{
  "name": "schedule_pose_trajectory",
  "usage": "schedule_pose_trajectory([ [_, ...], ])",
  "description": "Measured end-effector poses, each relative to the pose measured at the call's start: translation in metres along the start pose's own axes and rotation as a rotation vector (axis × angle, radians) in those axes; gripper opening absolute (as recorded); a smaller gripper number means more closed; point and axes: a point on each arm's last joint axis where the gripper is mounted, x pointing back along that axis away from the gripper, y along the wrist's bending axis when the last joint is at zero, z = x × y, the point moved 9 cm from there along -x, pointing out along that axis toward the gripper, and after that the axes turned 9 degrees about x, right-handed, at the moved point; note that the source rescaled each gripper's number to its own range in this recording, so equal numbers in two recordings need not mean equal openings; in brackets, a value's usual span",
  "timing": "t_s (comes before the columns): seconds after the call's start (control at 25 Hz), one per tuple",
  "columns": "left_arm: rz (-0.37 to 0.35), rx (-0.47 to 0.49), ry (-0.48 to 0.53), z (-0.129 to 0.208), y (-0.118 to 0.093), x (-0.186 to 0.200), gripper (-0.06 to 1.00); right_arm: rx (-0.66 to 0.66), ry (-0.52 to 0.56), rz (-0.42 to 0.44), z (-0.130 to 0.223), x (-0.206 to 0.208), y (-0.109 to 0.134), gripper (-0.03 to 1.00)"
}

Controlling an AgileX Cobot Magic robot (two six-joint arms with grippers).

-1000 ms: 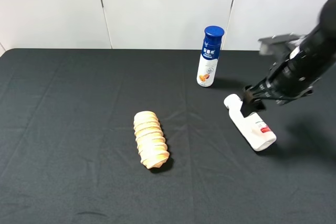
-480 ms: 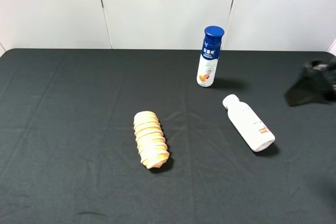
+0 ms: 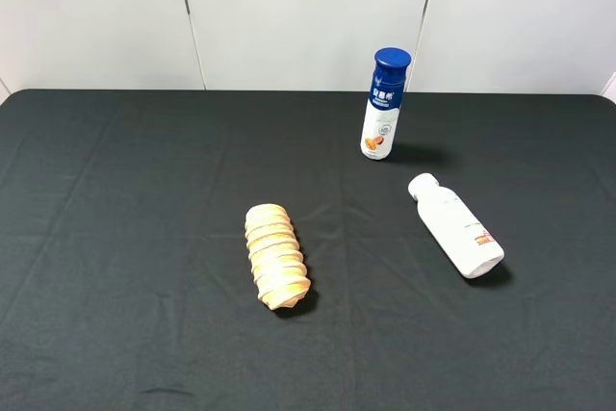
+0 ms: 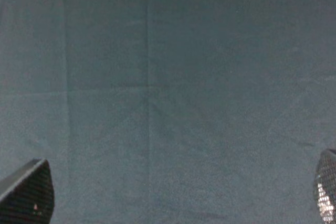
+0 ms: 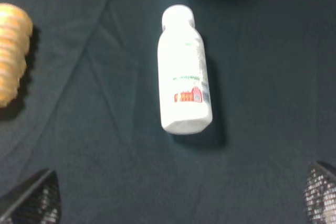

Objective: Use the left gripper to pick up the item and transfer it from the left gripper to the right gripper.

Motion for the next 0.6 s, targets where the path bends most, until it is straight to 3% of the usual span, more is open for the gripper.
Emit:
schedule_pose_trajectory([
  [0.28,0.0,0.0,0.0,0.0,0.0,0.0,0.98,-0.004,-0.189,0.039,0.012,0.015,0.001,1.0],
  [0.6,0.0,0.0,0.0,0.0,0.0,0.0,0.98,-0.005,-0.2,0.043,0.012,0.017,0.001,1.0],
])
